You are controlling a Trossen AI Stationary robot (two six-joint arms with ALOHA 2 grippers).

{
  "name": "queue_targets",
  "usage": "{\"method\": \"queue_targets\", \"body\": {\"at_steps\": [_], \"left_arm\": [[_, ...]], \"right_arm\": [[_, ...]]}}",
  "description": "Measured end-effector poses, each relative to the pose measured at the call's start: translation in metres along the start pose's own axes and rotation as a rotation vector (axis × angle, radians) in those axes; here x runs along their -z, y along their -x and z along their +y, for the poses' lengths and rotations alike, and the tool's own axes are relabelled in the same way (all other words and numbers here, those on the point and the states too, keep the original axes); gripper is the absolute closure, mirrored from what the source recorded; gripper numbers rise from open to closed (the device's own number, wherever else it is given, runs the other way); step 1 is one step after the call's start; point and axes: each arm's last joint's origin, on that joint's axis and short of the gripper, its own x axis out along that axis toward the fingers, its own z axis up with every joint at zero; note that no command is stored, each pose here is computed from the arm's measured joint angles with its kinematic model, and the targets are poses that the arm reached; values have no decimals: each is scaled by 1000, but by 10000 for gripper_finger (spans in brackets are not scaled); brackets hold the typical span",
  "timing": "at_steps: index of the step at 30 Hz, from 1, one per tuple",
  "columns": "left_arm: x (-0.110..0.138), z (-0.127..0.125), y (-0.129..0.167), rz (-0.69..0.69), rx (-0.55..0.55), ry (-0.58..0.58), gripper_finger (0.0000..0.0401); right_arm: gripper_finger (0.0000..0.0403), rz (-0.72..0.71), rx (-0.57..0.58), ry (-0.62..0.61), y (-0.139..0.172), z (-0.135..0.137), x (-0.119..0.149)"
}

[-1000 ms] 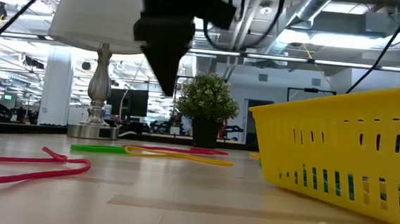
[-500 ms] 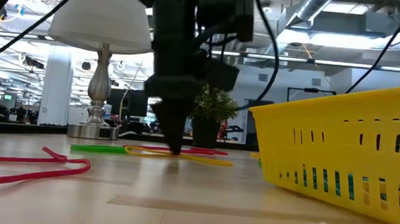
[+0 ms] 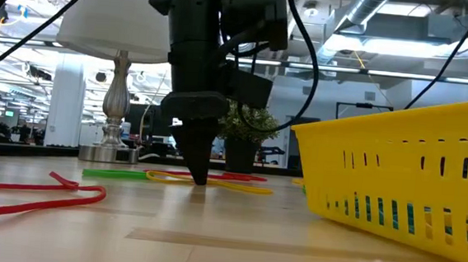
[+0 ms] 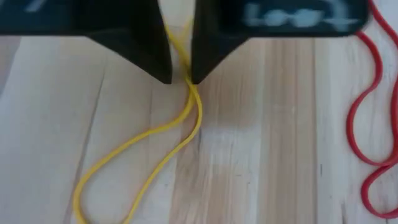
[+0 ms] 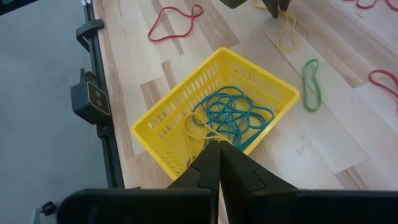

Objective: Pick and place items into bin
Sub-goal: Put the bottom yellow rubber band into the bin

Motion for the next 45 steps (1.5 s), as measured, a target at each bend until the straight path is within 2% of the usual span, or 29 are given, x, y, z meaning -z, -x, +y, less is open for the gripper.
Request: {"method": "queue_targets", "body": {"at_steps": [3, 8, 12, 18, 22, 25, 28, 31, 37, 41, 45], "left_arm": [[-1, 0, -1, -9, -8, 24, 392], [-3, -18, 11, -35, -63, 32, 399], [-14, -50, 46, -128, -63, 40, 401], [-25, -111, 107, -424, 41, 21, 401], [-34, -144, 123, -661, 176, 31, 401], [-42, -160, 118, -788, 220, 19, 401], [-50, -164, 102, -829, 225, 13, 401], [-54, -163, 79, -785, 235, 44, 401], [-55, -164, 41, -709, 209, 14, 401], [-54, -163, 35, -676, 202, -21, 387], [-54, -160, 38, -682, 146, -34, 350]], "right_arm": [[403, -1, -4, -4, 0, 0, 0], [403, -3, -9, -9, 0, 1, 0], [403, -3, -10, -9, 0, 1, 0], [403, -6, -10, -9, 0, 1, 0], [403, -12, -6, -14, -1, 1, -2], [403, -29, -1, -17, -2, 1, -3], [403, -32, -1, -18, -2, 1, -3], [403, -32, -2, -18, -2, 1, -3], [403, -31, -3, -8, -1, 1, -2], [403, -31, -3, 8, -1, 1, -2], [403, -31, -2, 34, -1, 1, -2]]}}
